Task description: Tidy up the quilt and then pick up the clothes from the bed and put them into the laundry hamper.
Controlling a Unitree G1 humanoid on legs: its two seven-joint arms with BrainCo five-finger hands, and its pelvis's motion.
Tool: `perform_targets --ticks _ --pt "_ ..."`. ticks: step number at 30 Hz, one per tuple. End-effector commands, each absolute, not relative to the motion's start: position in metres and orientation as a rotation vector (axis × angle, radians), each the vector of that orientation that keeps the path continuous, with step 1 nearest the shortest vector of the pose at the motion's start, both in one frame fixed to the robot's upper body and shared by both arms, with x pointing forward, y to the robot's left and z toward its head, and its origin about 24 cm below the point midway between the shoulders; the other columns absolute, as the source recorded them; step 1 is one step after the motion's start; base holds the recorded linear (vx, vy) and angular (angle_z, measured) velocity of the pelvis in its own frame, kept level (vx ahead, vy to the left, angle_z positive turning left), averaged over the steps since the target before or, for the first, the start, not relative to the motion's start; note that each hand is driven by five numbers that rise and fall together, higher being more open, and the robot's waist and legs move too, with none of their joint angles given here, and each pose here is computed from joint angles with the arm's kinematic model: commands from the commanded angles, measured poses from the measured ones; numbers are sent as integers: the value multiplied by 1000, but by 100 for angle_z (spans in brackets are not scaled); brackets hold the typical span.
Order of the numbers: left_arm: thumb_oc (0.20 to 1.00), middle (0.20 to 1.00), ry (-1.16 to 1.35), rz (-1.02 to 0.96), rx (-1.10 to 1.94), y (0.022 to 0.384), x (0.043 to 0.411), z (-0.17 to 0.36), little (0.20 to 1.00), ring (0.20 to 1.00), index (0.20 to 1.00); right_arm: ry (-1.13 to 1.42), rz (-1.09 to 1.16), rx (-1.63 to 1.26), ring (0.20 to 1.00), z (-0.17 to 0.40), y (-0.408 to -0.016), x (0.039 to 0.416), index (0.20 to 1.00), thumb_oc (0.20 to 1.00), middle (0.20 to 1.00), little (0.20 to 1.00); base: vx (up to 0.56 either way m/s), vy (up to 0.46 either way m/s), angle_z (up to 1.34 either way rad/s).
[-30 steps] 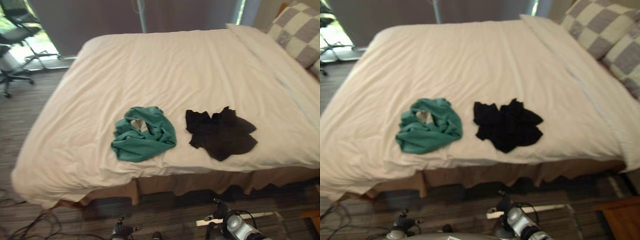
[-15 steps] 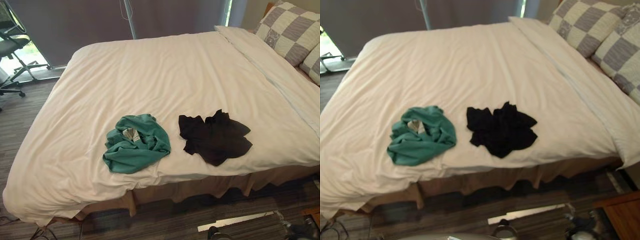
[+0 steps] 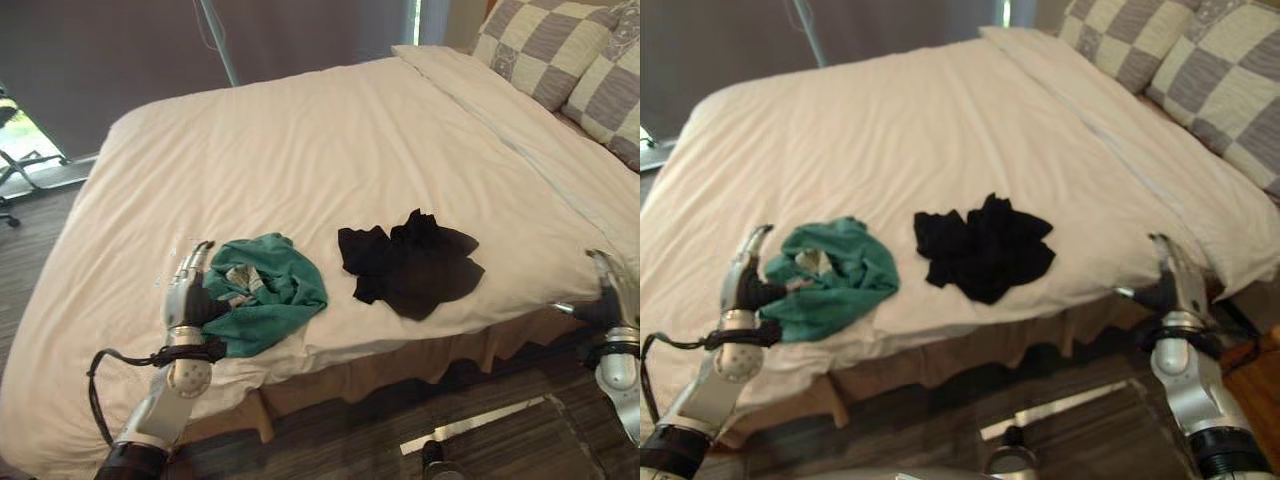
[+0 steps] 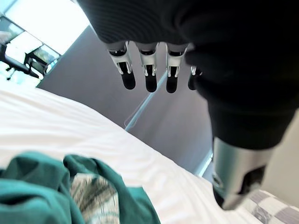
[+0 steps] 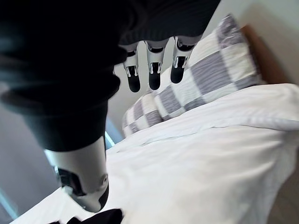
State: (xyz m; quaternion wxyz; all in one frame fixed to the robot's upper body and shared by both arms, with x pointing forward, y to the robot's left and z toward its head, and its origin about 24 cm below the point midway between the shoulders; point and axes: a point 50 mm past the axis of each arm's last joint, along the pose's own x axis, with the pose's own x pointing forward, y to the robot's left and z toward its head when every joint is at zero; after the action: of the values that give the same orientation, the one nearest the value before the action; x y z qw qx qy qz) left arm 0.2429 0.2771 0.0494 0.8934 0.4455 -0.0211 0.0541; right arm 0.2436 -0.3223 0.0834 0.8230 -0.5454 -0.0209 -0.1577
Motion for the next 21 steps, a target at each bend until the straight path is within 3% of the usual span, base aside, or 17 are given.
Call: perform_targets --ticks 1,3,10,21 --pt "1000 1000 -63 259 1005 332 243 93 1000 1000 1000 -270 -292 -1230 1000 129 -303 263 1000 1000 1000 1000 0 0 0" --pt "1000 1000 -100 189 1109 314 240 99 1000 1000 1000 -338 -272 -1270 1000 143 -296 263 1000 1000 1000 1000 -15 -12 5" --pt "1000 1000 -167 303 1375 322 268 133 1000 1000 1000 -509 -254 -1259 1000 181 -275 278 1000 1000 1000 1000 -190 -18 8" --pt "1000 1000 -372 333 1494 305 289 191 1000 1000 1000 -716 -235 -1206 1000 220 -247 287 1000 1000 1000 1000 -142 -27 1"
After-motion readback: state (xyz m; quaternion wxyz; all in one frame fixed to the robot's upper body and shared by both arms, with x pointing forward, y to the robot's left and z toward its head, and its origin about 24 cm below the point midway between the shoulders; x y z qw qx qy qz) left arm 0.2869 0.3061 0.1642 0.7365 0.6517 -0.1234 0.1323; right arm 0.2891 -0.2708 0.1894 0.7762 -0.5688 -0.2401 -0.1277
